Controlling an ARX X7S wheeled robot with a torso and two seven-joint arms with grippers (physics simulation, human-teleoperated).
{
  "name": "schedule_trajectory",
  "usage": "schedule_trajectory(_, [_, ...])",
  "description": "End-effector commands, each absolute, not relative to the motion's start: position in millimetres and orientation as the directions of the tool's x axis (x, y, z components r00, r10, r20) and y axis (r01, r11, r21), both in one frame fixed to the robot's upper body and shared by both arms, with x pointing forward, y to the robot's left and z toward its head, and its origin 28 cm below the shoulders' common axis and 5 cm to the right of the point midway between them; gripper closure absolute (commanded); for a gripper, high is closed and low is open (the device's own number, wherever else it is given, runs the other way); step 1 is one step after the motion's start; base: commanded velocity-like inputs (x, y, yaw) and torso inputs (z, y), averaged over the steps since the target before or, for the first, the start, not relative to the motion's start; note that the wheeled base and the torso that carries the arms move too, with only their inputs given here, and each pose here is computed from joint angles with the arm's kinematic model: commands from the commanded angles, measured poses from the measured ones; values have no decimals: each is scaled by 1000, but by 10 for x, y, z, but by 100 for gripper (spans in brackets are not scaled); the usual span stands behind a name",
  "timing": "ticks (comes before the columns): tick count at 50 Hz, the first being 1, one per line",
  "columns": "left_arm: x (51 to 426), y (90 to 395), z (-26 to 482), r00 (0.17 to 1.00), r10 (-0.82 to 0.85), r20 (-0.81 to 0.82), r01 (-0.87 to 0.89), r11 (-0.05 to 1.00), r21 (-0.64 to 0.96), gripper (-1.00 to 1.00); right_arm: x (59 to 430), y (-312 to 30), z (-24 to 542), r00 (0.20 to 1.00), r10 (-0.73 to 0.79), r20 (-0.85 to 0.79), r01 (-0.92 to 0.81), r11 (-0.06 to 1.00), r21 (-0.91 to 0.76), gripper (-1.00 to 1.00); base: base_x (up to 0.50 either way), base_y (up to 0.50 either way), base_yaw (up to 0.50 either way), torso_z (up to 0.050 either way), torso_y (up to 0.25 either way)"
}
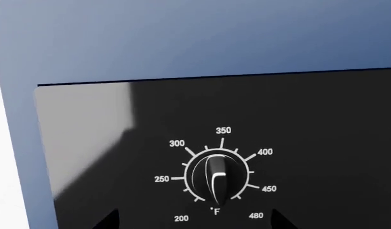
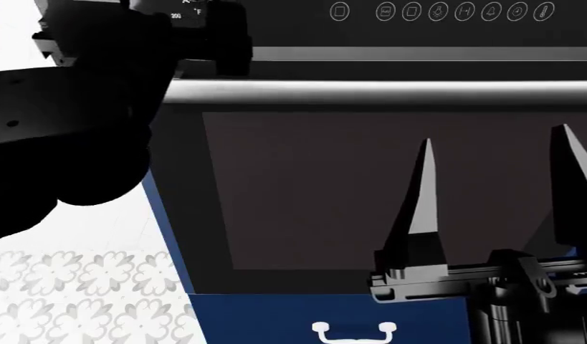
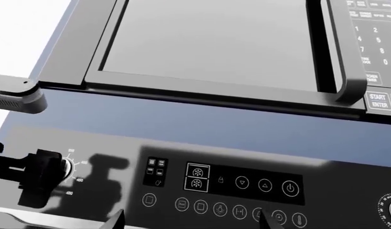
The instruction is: Preheat the oven by turning the temperature knob.
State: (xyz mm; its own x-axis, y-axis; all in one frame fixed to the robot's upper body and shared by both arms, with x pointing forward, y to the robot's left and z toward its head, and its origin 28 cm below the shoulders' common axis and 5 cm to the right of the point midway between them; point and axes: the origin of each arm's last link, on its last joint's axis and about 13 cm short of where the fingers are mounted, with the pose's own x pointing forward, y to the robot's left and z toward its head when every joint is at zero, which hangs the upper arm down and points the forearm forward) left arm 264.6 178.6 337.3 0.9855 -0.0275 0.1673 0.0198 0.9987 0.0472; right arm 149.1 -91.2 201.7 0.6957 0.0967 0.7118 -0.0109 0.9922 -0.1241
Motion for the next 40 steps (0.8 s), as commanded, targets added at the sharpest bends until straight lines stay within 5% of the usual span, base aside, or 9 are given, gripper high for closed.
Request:
schedule_trajectory(1, [2774,1777,3335,987,-21,157,13,998,55,-100,1492,-912,2016,698,100,709,-14,992,-127,-100,0,0,0,0,0])
schedule_trajectory(40, [2773,1739,3377,984,-60,170,52,997,51,-100,1497,-912,2007,708,118,696,-28,990,-139,-100,0,0,0,0,0])
